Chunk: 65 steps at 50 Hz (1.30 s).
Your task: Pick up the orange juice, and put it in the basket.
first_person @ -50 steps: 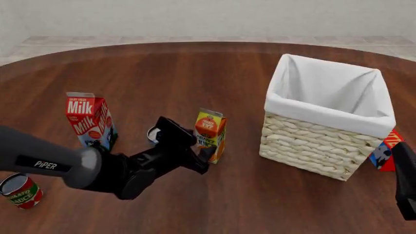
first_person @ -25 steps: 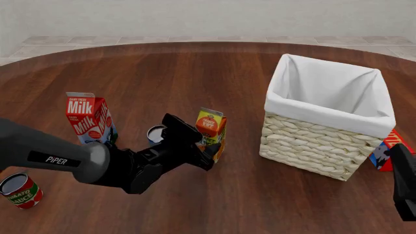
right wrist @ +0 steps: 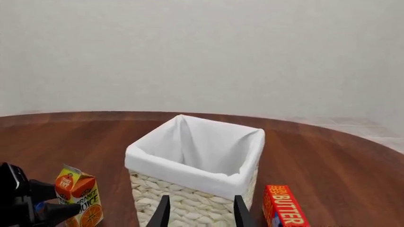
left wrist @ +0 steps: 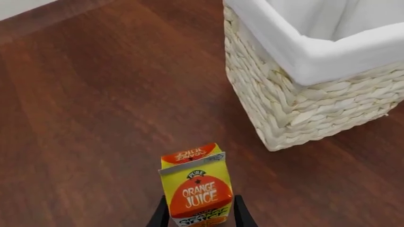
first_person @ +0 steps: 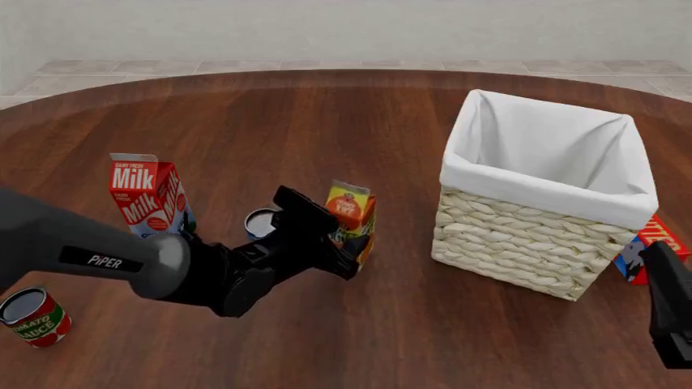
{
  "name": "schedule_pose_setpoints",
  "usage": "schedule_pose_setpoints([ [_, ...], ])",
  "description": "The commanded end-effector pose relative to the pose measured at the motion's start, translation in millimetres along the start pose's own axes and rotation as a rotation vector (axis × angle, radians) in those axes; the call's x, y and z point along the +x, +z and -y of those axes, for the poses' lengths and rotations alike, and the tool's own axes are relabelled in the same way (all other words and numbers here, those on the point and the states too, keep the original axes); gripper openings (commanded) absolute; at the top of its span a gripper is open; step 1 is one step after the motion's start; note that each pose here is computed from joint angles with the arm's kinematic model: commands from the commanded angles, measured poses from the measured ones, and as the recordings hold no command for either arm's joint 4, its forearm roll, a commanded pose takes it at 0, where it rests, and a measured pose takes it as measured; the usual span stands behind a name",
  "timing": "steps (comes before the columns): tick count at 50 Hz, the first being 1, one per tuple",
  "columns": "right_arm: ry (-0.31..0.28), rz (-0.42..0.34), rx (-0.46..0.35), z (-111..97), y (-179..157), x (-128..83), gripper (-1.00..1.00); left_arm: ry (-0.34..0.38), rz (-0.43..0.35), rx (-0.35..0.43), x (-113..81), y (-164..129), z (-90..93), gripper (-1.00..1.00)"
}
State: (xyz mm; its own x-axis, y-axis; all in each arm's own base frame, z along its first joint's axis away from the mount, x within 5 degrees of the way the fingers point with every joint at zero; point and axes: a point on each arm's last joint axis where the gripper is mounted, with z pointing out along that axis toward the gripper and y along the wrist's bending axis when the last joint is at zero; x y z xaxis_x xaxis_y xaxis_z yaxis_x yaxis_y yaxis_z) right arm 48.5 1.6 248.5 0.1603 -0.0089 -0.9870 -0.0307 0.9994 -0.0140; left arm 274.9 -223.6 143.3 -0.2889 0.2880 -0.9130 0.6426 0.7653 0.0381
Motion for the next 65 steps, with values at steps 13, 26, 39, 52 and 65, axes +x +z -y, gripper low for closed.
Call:
schedule_pose_setpoints([
  [13,0.022,-0.008,-0.012,-0.6,0.3,3.0,1.00,-0.006,-0.008,-0.012,4.5,1.2,-5.0,1.00],
  [26,0.020,-0.009,-0.011,-0.6,0.5,5.0,1.00,-0.005,-0.001,-0.015,4.1,-2.6,-6.2,-1.00],
  [39,0.020,-0.009,-0.010,-0.6,0.5,5.0,1.00,0.031,0.041,0.003,-18.7,-21.0,0.5,-1.00],
  [52,-0.001,0.003,-0.005,-0.2,-0.4,-3.0,1.00,0.048,0.135,0.010,-63.1,-61.9,3.3,-1.00],
  [65,-0.008,0.012,-0.007,-0.2,-1.2,-8.9,1.00,0.071,0.194,0.029,-105.5,-98.1,8.8,-1.00],
])
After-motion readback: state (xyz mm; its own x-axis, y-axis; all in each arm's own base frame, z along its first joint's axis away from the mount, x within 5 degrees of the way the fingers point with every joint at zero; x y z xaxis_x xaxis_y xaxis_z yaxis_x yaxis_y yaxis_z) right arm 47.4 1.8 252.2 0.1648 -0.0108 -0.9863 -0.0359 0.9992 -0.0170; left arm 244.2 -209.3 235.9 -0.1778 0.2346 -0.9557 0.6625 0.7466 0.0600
